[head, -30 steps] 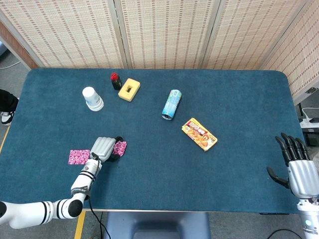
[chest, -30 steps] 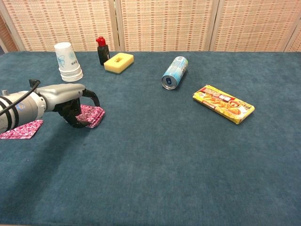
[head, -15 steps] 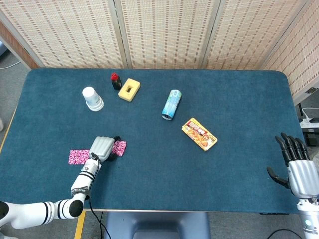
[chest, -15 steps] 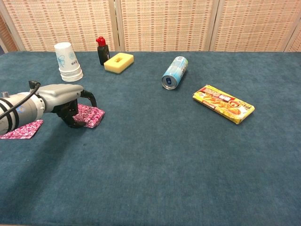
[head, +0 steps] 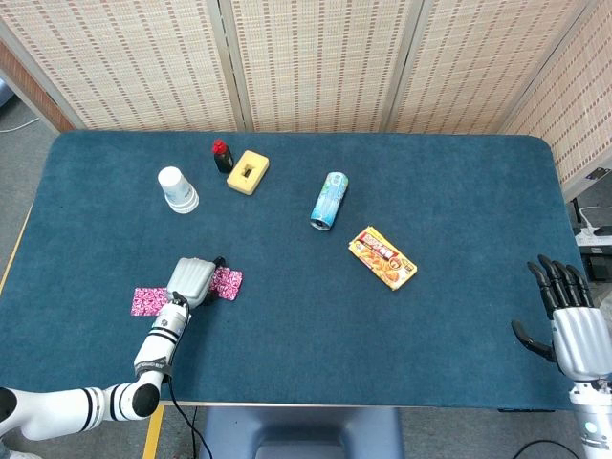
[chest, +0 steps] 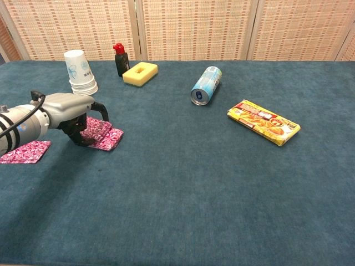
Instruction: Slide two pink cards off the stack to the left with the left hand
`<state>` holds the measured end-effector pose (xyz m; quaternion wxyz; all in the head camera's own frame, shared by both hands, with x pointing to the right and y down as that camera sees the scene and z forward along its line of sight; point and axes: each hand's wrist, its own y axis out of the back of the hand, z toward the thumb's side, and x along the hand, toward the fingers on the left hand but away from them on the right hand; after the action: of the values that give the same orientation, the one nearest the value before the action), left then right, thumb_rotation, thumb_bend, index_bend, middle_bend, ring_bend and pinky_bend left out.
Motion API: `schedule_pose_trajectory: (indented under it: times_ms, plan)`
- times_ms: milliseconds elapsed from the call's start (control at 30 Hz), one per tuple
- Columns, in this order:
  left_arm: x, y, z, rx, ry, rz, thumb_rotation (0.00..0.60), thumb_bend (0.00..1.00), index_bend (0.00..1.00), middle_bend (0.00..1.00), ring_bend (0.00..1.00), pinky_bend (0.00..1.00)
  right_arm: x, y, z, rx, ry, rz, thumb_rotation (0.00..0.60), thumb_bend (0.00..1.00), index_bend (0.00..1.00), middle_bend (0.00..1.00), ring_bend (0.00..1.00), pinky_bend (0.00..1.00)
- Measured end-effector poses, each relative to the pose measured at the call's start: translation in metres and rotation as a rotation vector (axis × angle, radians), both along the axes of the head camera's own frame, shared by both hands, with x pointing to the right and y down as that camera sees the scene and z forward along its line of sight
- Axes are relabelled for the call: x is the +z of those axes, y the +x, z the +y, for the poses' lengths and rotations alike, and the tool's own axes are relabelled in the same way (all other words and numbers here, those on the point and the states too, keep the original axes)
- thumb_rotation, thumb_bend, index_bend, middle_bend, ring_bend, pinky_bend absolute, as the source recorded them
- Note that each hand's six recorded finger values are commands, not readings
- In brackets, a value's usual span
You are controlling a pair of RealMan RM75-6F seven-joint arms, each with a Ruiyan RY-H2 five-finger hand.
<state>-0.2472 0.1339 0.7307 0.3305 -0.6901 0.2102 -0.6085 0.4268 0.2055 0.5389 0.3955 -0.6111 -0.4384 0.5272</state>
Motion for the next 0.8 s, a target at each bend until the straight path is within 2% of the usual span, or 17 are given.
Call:
schedule_pose_trajectory:
  times_ms: [500, 800]
  plan:
    - [0.0, -0.037, -0.027, -0.034, -0.014, -0.061, 0.6, 0.5, 0.69, 1.0, 1.0, 1.0, 0.001, 0.0, 0.0, 0.0, -0.004, 0.004, 0.6, 0.22, 0.0, 0.0, 0.0, 0.05]
    - [0.005, -0.066, -0.035, -0.063, -0.02, -0.111, 0.6, 0.5, 0.69, 1.0, 1.0, 1.0, 0.001, -0.001, 0.0, 0.0, -0.003, 0.003, 0.6, 0.22, 0.0, 0.0, 0.0, 0.05]
